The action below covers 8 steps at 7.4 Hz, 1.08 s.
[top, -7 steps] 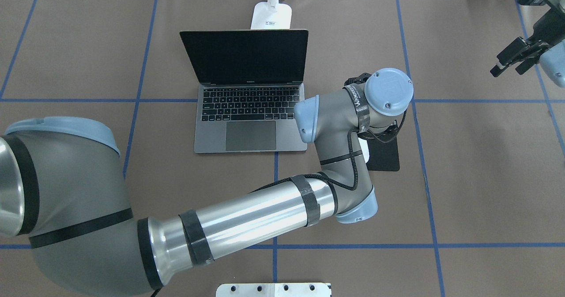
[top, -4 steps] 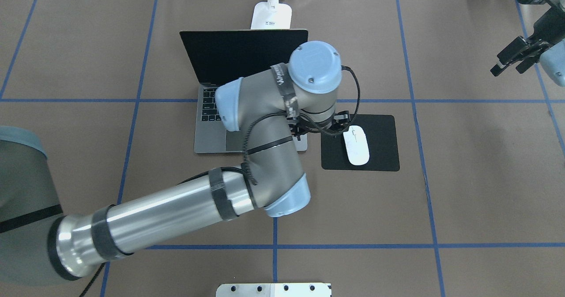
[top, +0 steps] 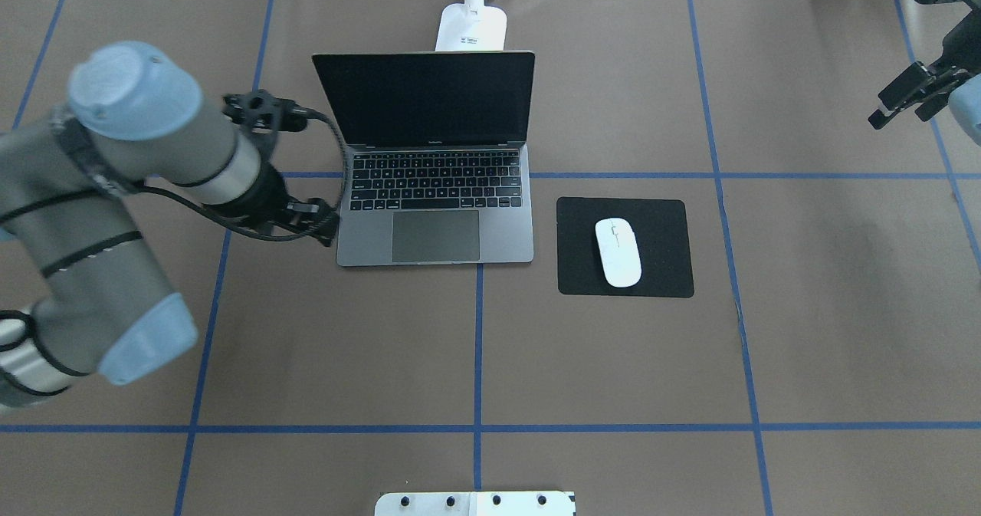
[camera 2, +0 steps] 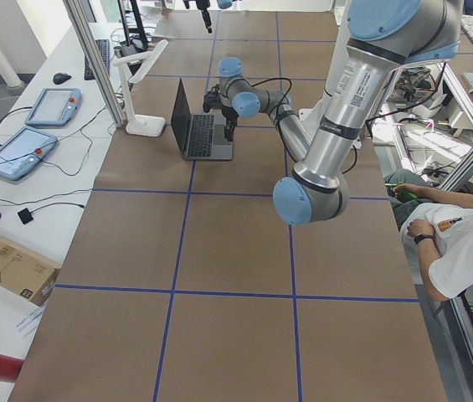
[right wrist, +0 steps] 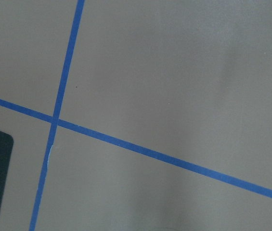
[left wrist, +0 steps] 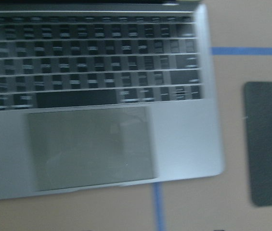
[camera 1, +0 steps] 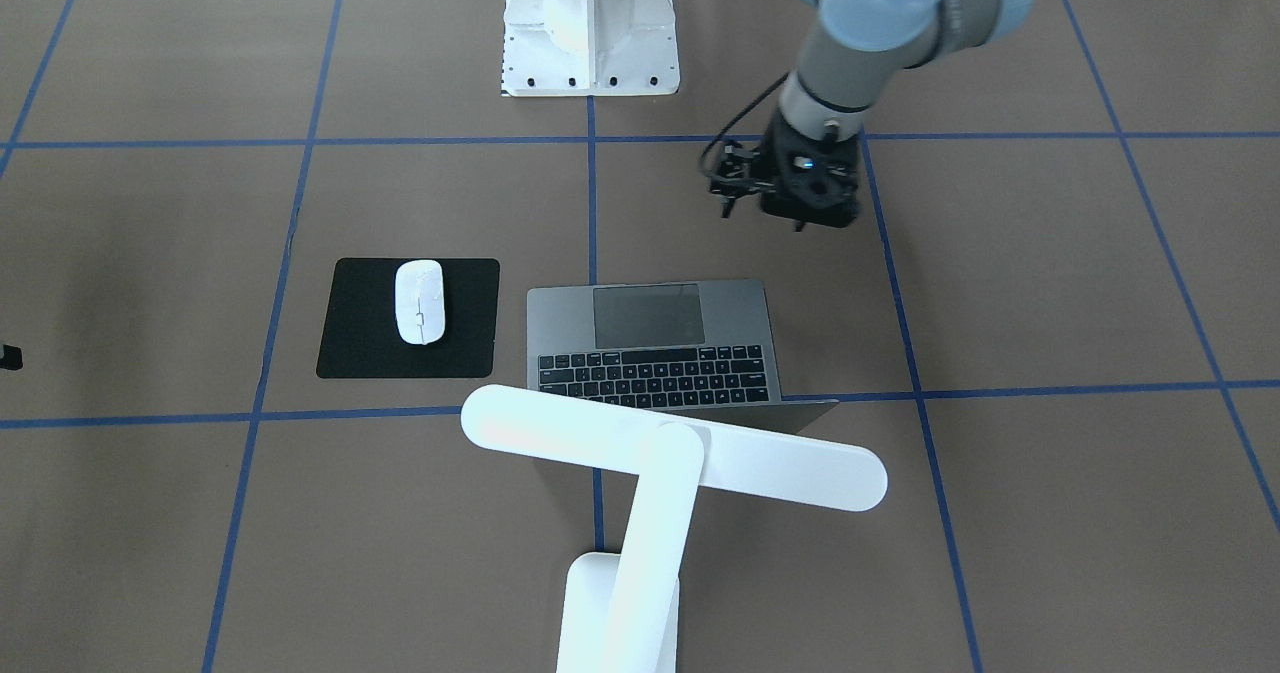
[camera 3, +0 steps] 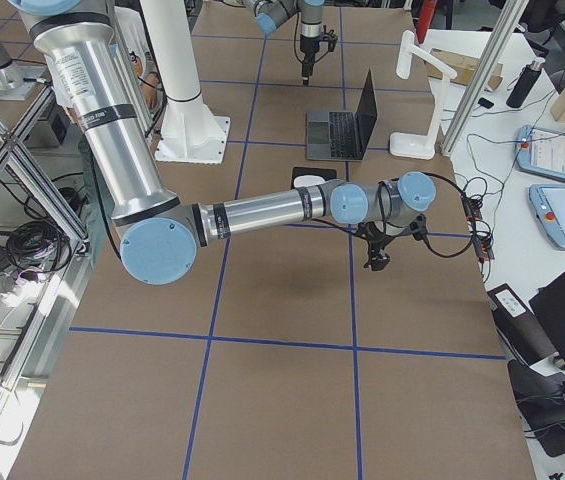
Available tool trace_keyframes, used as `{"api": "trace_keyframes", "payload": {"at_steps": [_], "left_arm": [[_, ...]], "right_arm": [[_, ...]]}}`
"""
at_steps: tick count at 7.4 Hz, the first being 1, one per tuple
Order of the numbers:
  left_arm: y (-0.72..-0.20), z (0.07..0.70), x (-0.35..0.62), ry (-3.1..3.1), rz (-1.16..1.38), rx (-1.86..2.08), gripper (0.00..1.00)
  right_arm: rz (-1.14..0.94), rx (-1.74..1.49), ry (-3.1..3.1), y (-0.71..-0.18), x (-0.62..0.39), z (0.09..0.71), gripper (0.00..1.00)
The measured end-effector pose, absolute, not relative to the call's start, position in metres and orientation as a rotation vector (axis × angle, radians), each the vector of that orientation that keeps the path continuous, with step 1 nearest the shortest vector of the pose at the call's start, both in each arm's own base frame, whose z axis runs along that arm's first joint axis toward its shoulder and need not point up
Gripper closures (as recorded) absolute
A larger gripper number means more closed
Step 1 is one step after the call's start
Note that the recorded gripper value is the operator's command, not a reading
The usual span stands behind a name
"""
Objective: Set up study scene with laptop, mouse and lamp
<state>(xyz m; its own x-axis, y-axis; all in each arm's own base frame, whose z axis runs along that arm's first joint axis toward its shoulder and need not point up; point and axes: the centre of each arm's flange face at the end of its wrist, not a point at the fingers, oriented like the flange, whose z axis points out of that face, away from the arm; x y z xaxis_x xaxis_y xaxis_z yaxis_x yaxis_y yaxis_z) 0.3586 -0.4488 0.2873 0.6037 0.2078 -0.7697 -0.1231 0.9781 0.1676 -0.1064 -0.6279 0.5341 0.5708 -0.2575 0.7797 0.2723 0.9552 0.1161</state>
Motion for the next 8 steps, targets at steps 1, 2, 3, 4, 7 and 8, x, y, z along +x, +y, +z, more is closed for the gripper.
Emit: {"api": "trace_keyframes", "payload": {"at_steps": [1,2,3,4,7,8], "left_arm": [[-0.450,0.335,0.295,0.877,0.227,0.108,0.01],[-0.448,0.382,0.230,0.843,0.251,0.120,0.01],[-0.444,0.428,0.163,0.804,0.271,0.137,0.01],[-0.441,0.471,0.100,0.763,0.280,0.158,0.01],[-0.439,0.553,0.005,0.716,0.210,0.121,0.01],[-0.441,0.565,-0.001,0.737,0.191,0.097,0.01]], "right_arm": [[-0.304,-0.015,-0.888,-0.627,-0.101,0.539,0.00],[-0.300,-0.013,-0.867,-0.627,-0.097,0.542,0.00],[-0.293,-0.012,-0.852,-0.626,-0.093,0.544,0.00],[-0.281,-0.011,-0.845,-0.625,-0.085,0.548,0.00],[-0.187,0.020,-0.833,-0.619,-0.019,0.562,0.00],[-0.167,0.037,-0.810,-0.605,0.000,0.566,0.00]]}}
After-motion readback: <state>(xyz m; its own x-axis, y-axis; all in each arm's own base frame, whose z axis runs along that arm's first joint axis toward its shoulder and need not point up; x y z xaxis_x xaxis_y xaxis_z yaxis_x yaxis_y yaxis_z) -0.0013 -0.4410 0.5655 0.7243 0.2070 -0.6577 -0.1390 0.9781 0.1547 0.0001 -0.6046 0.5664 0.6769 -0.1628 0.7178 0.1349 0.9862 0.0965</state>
